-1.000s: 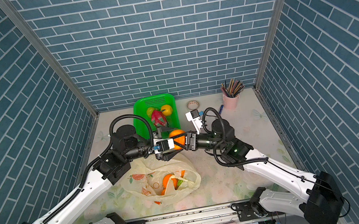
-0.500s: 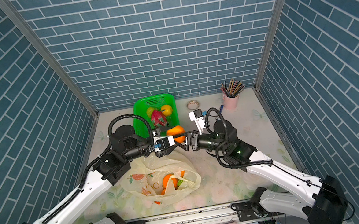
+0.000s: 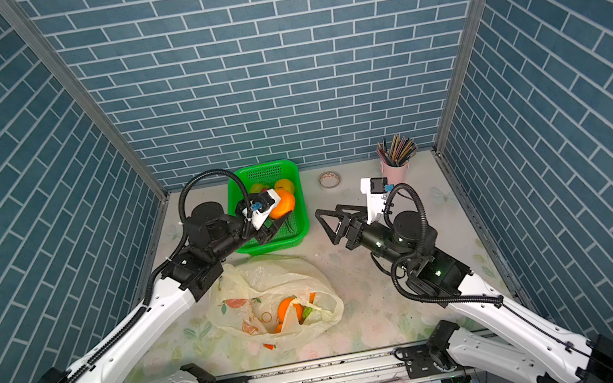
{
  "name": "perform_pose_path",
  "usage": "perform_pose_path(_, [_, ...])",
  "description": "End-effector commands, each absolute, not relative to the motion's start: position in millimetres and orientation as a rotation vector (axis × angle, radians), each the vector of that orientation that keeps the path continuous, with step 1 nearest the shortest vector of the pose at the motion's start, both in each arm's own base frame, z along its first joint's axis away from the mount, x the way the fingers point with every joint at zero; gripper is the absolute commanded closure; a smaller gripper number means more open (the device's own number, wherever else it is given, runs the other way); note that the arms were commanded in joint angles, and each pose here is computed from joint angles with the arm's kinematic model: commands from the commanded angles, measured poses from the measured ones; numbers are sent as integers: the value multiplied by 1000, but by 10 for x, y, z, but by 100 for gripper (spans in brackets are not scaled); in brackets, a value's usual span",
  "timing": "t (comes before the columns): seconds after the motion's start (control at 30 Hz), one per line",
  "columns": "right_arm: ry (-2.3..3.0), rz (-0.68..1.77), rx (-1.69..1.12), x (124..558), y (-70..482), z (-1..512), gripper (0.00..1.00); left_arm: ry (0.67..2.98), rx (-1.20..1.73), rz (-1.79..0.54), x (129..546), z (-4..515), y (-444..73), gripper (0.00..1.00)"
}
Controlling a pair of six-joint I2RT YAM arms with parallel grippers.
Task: Untie the knot of the plastic bag and take out the fruit
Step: 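Carry the orange into the basket with the left gripper while the right withdraws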
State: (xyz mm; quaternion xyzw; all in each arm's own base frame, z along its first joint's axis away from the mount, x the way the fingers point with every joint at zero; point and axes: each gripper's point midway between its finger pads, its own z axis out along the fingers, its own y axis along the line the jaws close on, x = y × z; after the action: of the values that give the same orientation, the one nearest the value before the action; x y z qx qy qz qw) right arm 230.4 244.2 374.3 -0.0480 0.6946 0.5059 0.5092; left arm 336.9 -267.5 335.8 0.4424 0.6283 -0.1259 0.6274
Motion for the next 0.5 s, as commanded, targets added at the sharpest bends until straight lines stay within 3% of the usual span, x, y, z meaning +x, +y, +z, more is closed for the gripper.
perform_pose_path(0.0, [1704,1082,-129,2417,2386,3643,10,1577,835,-236,3708,3377,-2474,47])
perform_pose_path(0.47, [1800,938,-253,2607,2570,3373,9,2126,251,-123,4842,2410,-1516,47])
